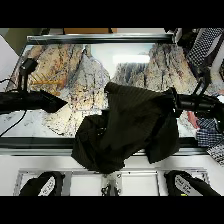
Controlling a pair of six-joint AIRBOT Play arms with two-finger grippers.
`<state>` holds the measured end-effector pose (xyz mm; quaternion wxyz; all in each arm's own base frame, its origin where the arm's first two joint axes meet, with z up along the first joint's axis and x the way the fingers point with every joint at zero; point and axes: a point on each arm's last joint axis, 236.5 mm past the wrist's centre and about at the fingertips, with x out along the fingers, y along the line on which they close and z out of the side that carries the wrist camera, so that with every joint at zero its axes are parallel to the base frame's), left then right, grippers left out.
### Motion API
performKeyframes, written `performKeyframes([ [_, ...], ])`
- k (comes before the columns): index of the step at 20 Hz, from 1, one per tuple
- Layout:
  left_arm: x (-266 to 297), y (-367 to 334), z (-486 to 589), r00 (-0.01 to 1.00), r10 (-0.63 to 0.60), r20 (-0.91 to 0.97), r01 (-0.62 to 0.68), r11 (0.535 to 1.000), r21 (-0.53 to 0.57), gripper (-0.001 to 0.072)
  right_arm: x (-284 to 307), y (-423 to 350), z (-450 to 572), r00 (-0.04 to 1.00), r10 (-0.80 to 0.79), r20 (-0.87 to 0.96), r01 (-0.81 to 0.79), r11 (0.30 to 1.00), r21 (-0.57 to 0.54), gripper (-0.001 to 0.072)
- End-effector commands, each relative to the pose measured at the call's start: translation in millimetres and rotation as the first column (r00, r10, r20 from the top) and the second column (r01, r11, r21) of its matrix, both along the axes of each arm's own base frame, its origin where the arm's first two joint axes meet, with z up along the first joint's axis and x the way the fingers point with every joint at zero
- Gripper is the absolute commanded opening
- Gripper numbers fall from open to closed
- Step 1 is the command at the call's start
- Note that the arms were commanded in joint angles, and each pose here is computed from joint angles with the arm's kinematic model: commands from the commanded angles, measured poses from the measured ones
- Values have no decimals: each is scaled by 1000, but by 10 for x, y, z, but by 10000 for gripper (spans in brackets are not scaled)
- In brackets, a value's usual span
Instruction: Fold the clothes and pants, and hang the long-sleeved shirts on hangers.
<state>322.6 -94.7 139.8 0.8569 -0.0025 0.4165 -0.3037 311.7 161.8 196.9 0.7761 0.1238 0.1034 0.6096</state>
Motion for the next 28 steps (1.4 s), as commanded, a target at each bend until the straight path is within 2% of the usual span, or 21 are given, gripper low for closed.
performKeyframes([
  [1, -84, 55, -6, 970, 216, -113, -229, 967, -115, 404, 14, -15, 393, 990, -107, 93, 105, 994, 27, 14],
  [3, -254, 6, -306, 924, 281, -259, -328, 932, -157, 407, 28, -33, 499, 978, -160, 131, 159, 987, 16, 14],
  [5, -468, -172, -604, 862, 289, -417, -404, 888, -220, 410, 13, -39, 577, 969, -186, 161, 186, 982, 12, 13],
  [7, -690, -453, -829, 823, 224, -522, -411, 868, -277, 665, 12, -44, 604, 967, -197, 164, 198, 980, 12, 13],
  [11, -1006, -834, -1305, 618, 229, -752, -590, 767, -252, 661, 19, -48, 611, 967, -203, 155, 204, 979, 15, 14],
  [14, -1194, -1129, -1393, 528, 143, -837, -649, 704, -289, 660, 19, -48, 611, 967, -203, 155, 204, 979, 15, 14],
  [17, -1240, -1326, -1419, 435, 66, -898, -746, 585, -318, 660, 18, -47, 611, 967, -203, 155, 203, 979, 15, 14],
  [19, -1231, -1337, -1526, 392, 81, -916, -794, 533, -293, 660, 17, -47, 612, 967, -203, 155, 203, 979, 15, 14],
  [22, -1270, -1342, -1699, 361, 122, -924, -812, 528, -248, 659, 13, -45, 612, 967, -201, 156, 201, 979, 15, 14],
  [25, -1397, -1478, -1876, 295, 120, -948, -793, 584, -173, 660, 12, -45, 612, 967, -201, 156, 201, 980, 15, 14],
  [28, -1320, -1615, -1957, 277, 131, -952, -768, 625, -138, 660, 12, -45, 611, 967, -200, 156, 201, 980, 15, 15],
])
